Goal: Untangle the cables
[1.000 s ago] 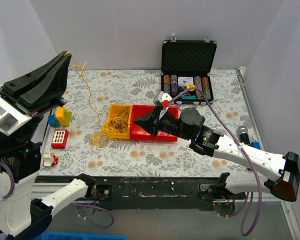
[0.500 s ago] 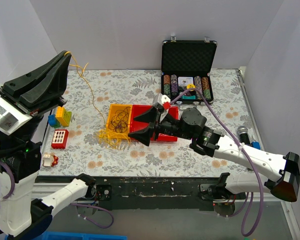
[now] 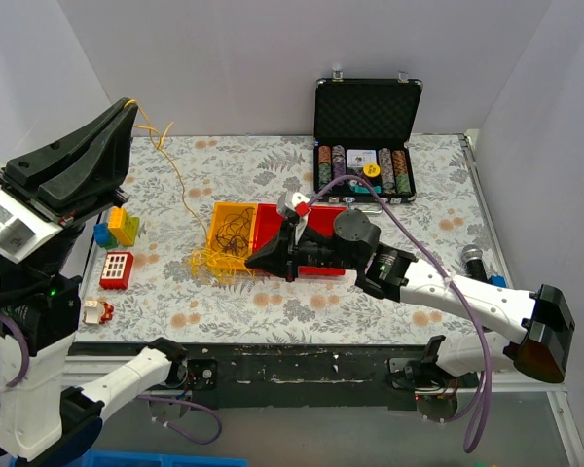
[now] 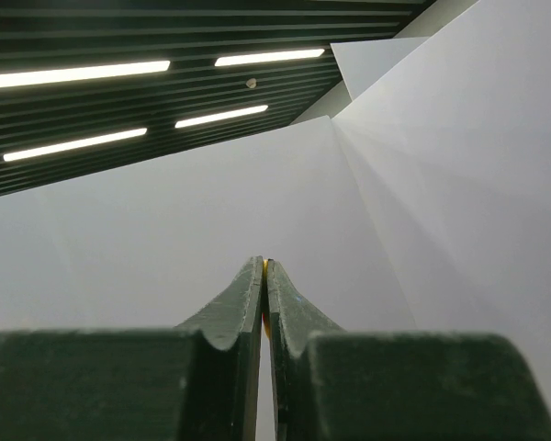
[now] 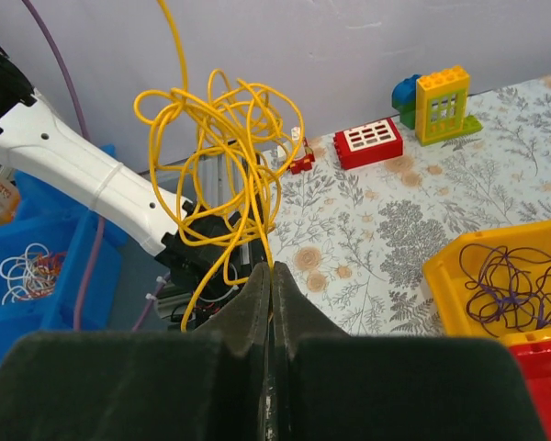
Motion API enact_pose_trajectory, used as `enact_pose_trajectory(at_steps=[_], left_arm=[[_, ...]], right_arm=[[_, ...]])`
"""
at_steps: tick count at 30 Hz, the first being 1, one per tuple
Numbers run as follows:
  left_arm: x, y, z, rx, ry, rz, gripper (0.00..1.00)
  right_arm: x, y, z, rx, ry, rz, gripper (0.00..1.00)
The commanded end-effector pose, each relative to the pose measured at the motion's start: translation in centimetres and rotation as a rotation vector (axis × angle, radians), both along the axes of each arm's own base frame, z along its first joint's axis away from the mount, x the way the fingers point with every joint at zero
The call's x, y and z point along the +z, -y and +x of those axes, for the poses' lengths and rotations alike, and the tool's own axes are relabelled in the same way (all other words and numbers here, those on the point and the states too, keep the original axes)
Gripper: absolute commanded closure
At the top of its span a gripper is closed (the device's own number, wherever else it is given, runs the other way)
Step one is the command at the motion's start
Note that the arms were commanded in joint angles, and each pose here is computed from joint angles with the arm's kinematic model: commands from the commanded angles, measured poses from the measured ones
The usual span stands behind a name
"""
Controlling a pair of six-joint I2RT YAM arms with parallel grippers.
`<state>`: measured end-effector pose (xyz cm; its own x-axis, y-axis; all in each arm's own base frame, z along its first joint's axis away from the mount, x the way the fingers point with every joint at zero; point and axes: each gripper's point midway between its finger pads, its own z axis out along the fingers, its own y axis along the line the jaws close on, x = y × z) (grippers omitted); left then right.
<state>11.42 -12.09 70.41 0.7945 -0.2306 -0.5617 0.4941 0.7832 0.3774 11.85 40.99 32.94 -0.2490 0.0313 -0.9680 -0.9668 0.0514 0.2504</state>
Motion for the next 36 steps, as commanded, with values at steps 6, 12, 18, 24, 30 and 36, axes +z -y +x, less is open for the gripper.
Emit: enact_pose_trajectory(at_steps=[6, 12, 18, 24, 30, 36], left_arm=[[0.7, -0.9, -1.2, 0.023, 0.042, -0.016, 1.00], [1.9, -1.8, -1.4, 0.063, 0.086, -0.054, 1.00], [5.3, -5.8, -1.6, 0.216, 0.192, -0.255, 1.00], [7.8, -7.8, -1.7, 0.327, 0.275, -0.338, 1.00], [8.9, -8.4, -1.5, 0.363, 0.307, -0.382, 1.00], [11.3, -10.0, -1.5, 0.440, 0.353, -0.461, 1.00]], right_arm=[[2.7, 0.7, 0.7, -0.064, 0.029, 0.075, 0.99], [-2.1, 1.7, 2.3, -0.173, -0.009, -0.070, 0.99], [-11.0, 3.5, 1.9, -0.272, -0.087, -0.269, 0.99], [-18.4, 6.0, 0.9, -0.377, -0.149, -0.448, 0.99], [-22.4, 8.5, 0.4, -0.466, -0.201, -0.556, 0.99], [-25.1, 10.5, -0.4, -0.506, -0.259, -0.629, 0.99]])
